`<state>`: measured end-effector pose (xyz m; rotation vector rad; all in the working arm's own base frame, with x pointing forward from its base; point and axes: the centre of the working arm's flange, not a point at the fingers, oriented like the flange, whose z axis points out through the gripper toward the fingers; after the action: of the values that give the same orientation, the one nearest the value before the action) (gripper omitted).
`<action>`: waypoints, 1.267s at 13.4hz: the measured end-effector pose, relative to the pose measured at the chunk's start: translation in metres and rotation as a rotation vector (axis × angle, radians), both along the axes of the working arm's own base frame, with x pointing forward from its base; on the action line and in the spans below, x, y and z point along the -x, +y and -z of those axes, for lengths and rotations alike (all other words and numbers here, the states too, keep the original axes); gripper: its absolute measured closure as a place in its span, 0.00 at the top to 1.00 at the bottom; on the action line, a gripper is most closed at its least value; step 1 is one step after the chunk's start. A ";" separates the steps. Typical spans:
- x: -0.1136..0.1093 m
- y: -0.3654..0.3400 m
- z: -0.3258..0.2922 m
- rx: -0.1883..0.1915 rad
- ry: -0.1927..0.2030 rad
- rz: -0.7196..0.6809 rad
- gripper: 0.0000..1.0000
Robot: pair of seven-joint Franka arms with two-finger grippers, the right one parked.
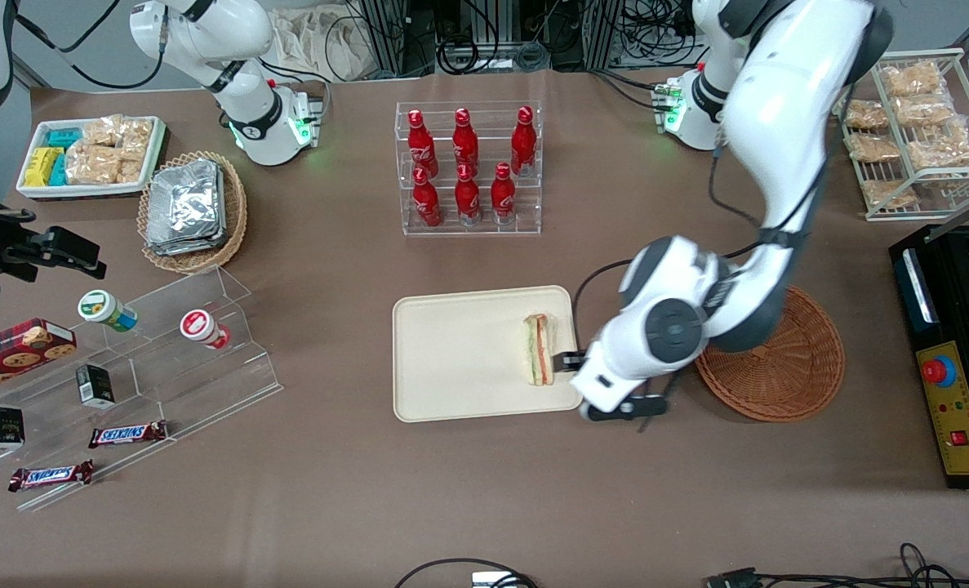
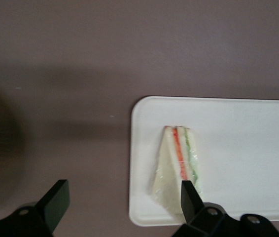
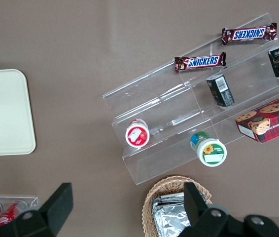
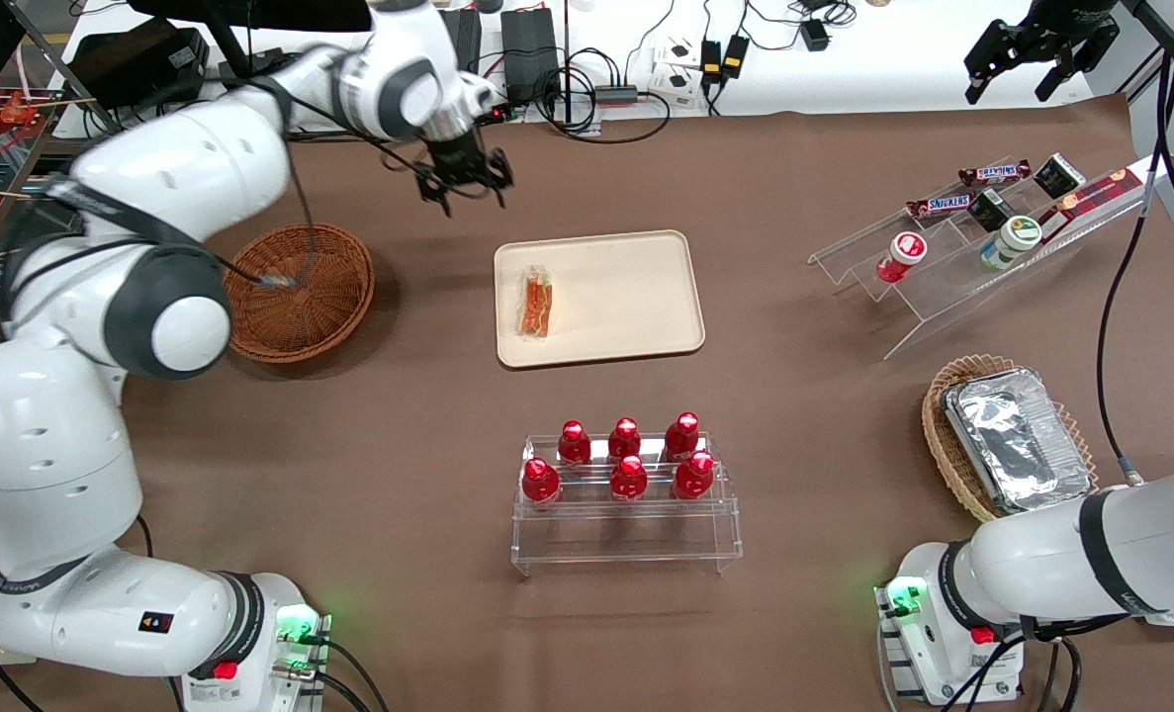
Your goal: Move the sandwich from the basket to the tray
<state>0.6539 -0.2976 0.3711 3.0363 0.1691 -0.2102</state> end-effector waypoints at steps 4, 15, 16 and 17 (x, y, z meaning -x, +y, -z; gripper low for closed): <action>0.006 0.116 -0.111 -0.062 0.014 0.095 1.00; 0.048 0.270 -0.219 -0.116 0.118 0.213 1.00; 0.050 0.268 -0.210 -0.117 0.139 0.218 1.00; 0.052 0.266 -0.205 -0.119 0.151 0.222 1.00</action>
<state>0.6016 -0.0319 0.5759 3.1537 -0.1517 -0.4632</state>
